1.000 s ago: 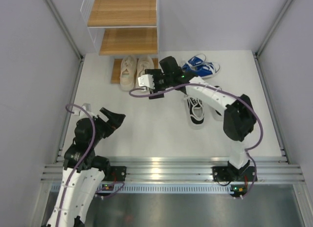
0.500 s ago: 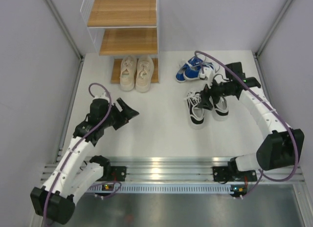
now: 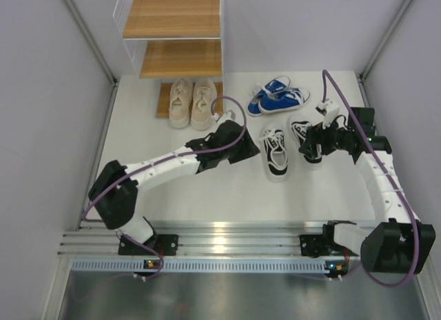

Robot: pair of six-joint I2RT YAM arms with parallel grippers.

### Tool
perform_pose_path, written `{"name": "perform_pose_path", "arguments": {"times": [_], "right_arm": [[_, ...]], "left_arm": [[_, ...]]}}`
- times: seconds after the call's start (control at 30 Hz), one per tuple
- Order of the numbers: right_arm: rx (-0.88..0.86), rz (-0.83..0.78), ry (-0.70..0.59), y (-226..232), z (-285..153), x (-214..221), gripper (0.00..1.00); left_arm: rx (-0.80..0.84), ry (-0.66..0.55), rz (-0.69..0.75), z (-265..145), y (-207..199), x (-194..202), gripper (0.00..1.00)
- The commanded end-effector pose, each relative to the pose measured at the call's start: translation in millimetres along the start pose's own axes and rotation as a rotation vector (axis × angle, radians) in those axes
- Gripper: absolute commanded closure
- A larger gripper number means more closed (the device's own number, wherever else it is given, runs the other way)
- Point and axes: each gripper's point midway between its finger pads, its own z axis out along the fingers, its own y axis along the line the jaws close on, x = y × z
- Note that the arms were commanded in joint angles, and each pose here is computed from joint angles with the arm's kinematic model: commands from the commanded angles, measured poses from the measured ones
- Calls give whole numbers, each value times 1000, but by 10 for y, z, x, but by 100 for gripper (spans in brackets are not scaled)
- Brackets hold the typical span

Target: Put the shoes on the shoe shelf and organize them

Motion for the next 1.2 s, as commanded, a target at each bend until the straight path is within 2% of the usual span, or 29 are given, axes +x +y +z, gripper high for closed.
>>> {"name": "perform_pose_path", "arguments": {"times": [0.0, 0.1, 0.27, 0.33, 0.53, 0.7, 0.77, 0.87, 0.9, 0.97, 1.03, 1.17], "right_arm": [[72, 32, -73, -153, -25, -124, 24], [78, 40, -78, -174, -27, -120, 24], [80, 45, -79, -187, -11, -87, 24], [80, 46, -79, -195, -5, -72, 24], [80, 55, -82, -201, -12, -62, 24], [81, 57, -83, -203, -11, -43, 24], [83, 58, -85, -206, -18, -42, 24], [80, 60, -84, -210, -13, -41, 24], [80, 57, -87, -209, -17, -54, 24], [79, 56, -85, -207, -17, -48, 24], [80, 53, -87, -207, -25, -53, 25], [75, 44, -94, -191, -40, -60, 25]], "left_arm": [[84, -79, -1, 248, -559, -73, 40], [56, -31, 33, 511, -578, 181, 40], [27, -22, 125, 805, -640, 370, 40], [11, -37, 155, 864, -660, 362, 41], [-137, -83, 265, 1074, -310, 397, 44], [-191, -115, 353, 1144, -177, 345, 52], [-211, -120, 385, 1180, -116, 335, 56], [-210, -95, 434, 1241, -78, 389, 69], [-206, -86, 448, 1249, -82, 403, 87], [-186, -91, 481, 1195, -157, 353, 100], [-165, -106, 509, 1107, -200, 311, 100], [-70, -201, 588, 576, -481, -19, 100]]}}
